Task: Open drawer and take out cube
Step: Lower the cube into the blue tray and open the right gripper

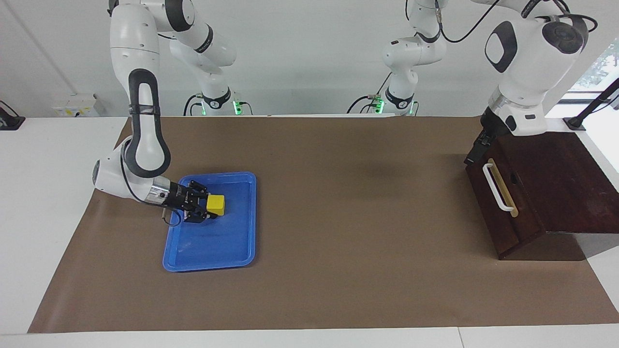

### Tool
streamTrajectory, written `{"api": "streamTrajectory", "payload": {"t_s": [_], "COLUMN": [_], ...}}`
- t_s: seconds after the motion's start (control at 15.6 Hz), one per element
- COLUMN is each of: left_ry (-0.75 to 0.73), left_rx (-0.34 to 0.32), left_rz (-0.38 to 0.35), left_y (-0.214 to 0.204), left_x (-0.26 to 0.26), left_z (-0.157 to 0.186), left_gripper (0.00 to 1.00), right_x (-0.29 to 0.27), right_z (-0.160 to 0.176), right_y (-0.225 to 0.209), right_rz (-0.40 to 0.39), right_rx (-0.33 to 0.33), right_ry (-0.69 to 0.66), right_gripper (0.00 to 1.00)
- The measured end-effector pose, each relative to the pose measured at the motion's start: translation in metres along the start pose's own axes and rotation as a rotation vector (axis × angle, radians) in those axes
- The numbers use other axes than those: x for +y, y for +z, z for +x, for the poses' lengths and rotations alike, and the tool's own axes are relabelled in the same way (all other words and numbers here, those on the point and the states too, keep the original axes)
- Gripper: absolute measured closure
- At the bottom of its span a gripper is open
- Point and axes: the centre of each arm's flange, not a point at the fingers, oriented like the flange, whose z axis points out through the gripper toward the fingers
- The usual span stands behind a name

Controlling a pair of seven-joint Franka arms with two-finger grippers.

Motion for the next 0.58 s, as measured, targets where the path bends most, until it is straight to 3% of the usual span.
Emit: {"api": "streamTrajectory", "payload": {"t_s": [0.13, 0.39, 0.58], "left_ry": [0.17, 0.478, 0.626], "left_rx": [-0.029, -0.107, -0.156], "left_rz": [0.021, 0.056, 0.065], "left_y": [-0.009, 0.002, 0.014], "left_x": [0.001, 0.008, 0.01], "left_z": [-0.009, -0.021, -0.019], "left_gripper": [0.0, 0.0, 0.0], "right_x": [0.001, 0.002, -0.002], "right_z": [0.003, 0.004, -0.002], "right_y": [0.0, -0.001, -0.005], "right_rz": [-0.004, -0.004, -0.012], "right_rx": [0.005, 0.003, -0.012], "right_ry": [-0.005, -0.006, -0.006], "right_gripper": [0.01, 0.0, 0.0]}}
